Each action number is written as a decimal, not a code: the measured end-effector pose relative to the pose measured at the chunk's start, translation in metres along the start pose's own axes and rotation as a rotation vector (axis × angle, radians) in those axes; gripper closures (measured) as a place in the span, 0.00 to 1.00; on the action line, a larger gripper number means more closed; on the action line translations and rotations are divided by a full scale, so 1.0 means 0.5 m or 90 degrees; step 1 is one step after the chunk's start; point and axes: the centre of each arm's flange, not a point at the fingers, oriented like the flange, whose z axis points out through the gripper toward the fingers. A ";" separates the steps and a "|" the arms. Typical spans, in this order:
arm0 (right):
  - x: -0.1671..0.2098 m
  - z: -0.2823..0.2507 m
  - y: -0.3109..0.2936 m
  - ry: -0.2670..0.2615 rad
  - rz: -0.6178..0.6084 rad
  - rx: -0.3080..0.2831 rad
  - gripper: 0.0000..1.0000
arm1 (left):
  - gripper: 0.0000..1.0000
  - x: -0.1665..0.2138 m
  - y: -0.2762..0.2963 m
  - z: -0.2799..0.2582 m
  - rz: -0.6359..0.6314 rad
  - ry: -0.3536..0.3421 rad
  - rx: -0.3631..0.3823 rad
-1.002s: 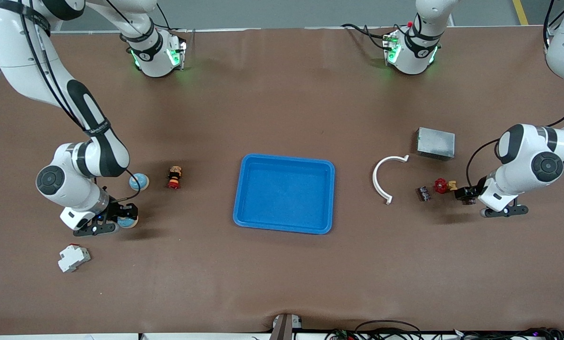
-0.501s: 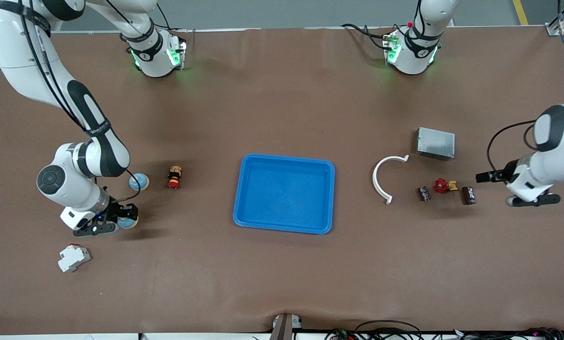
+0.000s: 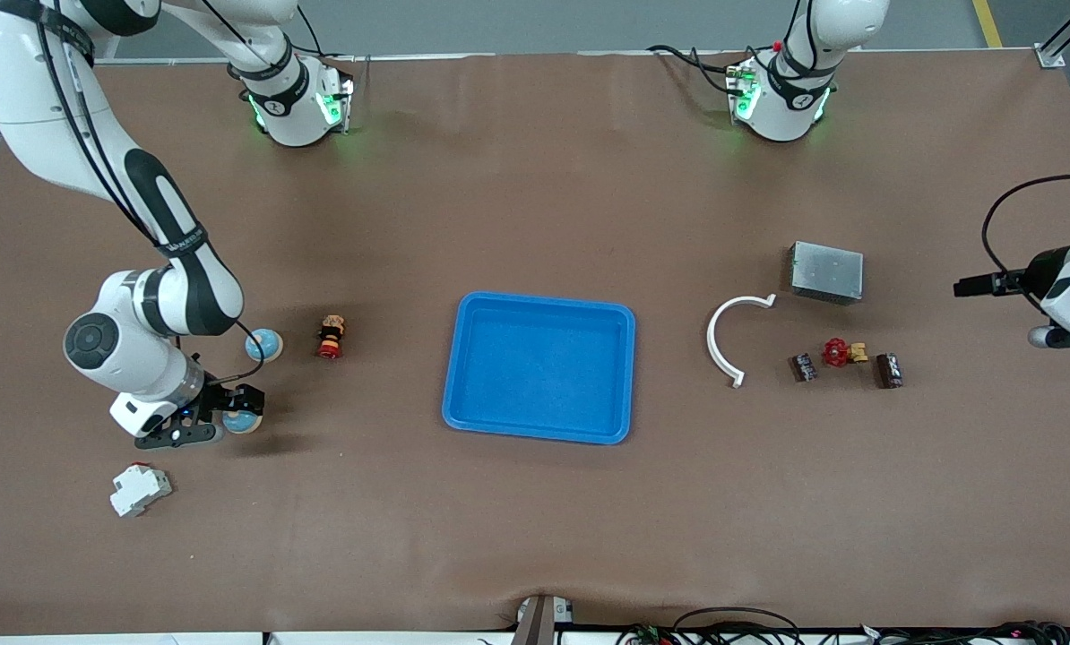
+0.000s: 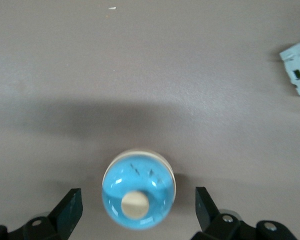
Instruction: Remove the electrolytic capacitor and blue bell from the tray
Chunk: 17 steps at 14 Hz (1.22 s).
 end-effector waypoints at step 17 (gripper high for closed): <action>-0.151 -0.769 -0.137 -0.025 0.056 -0.010 0.00 | 0.00 -0.136 0.134 -0.326 -0.031 -0.002 -0.004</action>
